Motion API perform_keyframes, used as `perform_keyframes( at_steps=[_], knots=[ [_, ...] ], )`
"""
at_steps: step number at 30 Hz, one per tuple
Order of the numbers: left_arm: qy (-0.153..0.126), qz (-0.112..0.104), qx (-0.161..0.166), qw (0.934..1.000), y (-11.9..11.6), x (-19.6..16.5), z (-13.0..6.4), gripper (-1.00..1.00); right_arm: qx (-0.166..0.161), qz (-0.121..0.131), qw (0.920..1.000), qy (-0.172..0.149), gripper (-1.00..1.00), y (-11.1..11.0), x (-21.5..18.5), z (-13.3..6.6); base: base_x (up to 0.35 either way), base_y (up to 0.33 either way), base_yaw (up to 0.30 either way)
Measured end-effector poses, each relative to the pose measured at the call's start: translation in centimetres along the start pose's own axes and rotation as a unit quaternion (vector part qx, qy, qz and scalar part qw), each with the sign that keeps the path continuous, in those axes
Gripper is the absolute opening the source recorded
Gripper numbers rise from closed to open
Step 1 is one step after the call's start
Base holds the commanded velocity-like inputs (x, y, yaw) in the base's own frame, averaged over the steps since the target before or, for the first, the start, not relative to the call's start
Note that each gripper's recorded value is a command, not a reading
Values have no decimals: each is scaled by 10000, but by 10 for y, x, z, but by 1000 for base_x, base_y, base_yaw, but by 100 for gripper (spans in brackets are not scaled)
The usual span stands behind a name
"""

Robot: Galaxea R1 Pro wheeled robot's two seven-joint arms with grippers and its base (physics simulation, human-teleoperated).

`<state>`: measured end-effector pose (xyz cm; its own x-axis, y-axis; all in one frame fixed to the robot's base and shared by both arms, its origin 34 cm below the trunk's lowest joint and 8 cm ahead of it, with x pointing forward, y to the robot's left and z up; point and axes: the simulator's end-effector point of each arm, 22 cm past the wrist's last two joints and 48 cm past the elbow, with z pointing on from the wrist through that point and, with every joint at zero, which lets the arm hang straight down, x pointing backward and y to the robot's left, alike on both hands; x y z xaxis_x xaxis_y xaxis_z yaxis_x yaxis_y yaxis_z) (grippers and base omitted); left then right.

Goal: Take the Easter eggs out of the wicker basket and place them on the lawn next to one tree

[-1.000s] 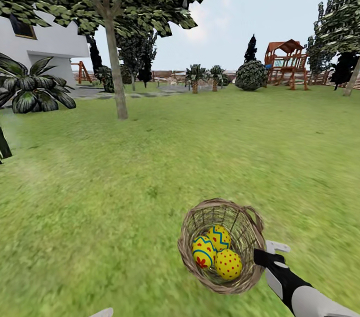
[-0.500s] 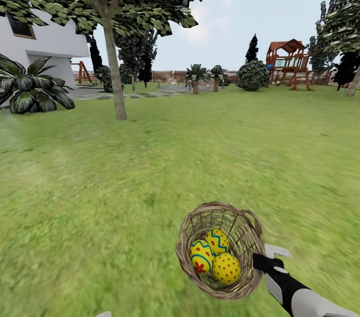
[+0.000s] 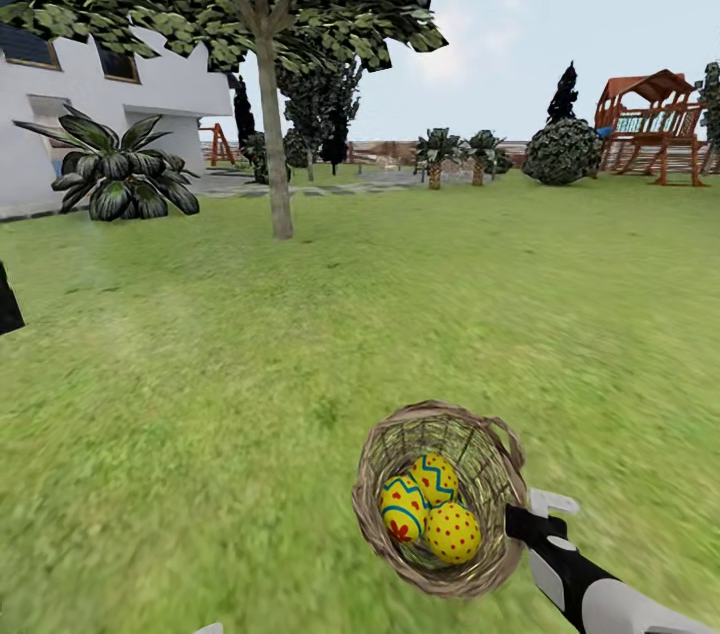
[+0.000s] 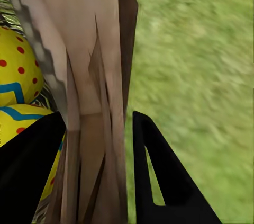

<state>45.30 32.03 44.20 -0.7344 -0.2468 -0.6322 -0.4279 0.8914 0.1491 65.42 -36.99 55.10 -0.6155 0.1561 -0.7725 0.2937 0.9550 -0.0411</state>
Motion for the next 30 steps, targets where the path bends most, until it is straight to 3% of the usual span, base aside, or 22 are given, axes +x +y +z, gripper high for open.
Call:
perform_keyframes(
  at_steps=[13, 30],
  knots=[
    [-15, -14, 3, 10000, -1, -1, 0, 100, 2, -1, 10000, 5, -100, 0, 1, 0, 323, -143, 42],
    [-19, -20, 7, 10000, -1, 0, 0, 100, -1, -9, 9999, -113, -100, 0, 3, -2, 321, -145, 256]
  ],
)
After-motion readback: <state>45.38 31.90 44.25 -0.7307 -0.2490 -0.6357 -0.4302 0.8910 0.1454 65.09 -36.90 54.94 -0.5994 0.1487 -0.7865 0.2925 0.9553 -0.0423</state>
